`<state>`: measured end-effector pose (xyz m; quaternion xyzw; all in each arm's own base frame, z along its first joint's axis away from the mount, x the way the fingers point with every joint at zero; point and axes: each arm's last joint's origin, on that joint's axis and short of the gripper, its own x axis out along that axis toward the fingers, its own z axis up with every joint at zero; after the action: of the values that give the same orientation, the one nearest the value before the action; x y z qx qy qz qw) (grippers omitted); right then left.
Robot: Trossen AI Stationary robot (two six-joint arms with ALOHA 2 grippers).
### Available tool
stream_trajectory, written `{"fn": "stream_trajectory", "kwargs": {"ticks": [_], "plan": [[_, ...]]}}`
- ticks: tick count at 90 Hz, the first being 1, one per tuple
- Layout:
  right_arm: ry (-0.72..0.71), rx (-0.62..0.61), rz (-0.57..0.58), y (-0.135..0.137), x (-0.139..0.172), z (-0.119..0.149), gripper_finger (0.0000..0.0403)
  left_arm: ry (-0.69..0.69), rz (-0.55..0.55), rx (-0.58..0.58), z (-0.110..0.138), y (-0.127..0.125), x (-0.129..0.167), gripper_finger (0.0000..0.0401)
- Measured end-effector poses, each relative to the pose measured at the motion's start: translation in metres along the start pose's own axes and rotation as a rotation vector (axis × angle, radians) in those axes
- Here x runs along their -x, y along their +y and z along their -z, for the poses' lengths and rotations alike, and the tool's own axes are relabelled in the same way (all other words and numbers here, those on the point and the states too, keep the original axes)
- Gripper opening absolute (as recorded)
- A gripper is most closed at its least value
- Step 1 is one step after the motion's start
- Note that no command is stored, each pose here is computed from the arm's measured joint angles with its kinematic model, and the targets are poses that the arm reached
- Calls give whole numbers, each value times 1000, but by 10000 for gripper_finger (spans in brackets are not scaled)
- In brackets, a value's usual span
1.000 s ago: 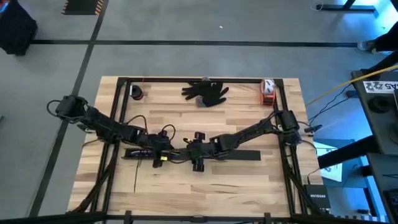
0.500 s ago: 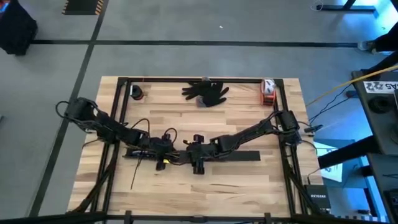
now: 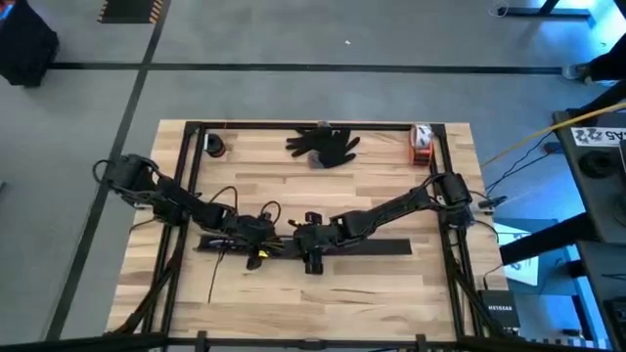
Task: Ziptie cables
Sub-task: Close the cable duct
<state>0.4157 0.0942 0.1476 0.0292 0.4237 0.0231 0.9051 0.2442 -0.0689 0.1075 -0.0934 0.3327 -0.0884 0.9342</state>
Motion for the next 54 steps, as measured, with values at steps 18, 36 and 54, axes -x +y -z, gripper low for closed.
{"fn": "stream_trajectory", "kwargs": {"ticks": [18,36,54], "plan": [[-18,-7,-1,0,-1,-2,225,-24,-14,-7,-5,-2,-1,287],[-37,-11,-9,0,-1,-3,225,-1,-38,-21,-3,0,0,231],[-71,-6,-30,2,-2,-5,225,-23,-51,-28,-5,0,0,192]]}}
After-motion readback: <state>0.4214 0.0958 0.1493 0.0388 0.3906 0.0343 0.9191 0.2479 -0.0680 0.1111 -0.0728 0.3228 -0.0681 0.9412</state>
